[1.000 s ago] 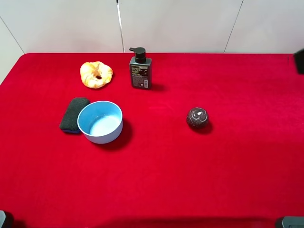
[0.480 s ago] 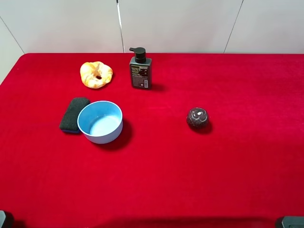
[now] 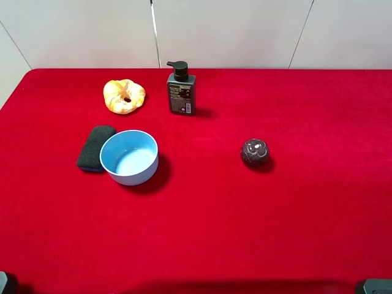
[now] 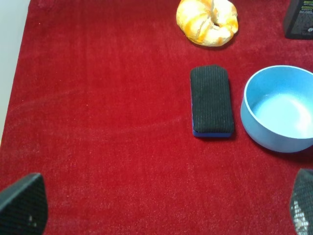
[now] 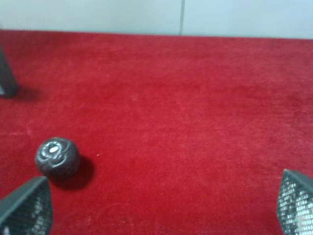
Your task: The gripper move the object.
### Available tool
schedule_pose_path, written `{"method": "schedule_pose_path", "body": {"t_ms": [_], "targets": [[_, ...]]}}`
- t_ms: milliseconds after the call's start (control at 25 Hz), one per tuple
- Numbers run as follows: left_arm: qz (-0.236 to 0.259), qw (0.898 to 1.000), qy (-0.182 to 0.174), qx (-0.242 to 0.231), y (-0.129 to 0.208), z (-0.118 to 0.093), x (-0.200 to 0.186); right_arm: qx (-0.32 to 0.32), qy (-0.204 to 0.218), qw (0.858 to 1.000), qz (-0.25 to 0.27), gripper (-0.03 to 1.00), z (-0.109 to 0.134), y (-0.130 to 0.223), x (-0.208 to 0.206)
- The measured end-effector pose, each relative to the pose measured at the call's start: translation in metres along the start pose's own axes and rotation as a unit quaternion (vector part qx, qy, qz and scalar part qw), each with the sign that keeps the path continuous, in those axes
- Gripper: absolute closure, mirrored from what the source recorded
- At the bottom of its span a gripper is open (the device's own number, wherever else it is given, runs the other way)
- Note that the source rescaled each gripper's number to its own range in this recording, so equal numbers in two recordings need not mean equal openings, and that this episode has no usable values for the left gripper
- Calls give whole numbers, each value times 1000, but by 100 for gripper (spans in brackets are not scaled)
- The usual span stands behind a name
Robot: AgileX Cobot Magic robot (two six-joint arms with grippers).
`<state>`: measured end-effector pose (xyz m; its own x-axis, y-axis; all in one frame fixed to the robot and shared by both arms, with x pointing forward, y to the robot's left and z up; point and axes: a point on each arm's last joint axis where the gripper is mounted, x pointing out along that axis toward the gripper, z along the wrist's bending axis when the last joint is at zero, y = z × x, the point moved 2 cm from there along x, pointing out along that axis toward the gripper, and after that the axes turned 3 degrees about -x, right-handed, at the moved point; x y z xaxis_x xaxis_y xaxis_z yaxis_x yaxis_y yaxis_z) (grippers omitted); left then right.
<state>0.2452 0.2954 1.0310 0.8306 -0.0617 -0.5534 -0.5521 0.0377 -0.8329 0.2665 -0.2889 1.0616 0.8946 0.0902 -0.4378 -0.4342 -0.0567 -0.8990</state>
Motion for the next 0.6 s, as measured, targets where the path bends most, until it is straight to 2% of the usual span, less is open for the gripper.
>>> {"method": "schedule_pose_path", "body": {"t_ms": [160,600], "targets": [[0,1000,0,0,0,0,0,6,18,1000,-9,-3,2,17,-8],[0,1000,0,0,0,0,0,7,20,1000,-9,-3,1,20,-6]]}}
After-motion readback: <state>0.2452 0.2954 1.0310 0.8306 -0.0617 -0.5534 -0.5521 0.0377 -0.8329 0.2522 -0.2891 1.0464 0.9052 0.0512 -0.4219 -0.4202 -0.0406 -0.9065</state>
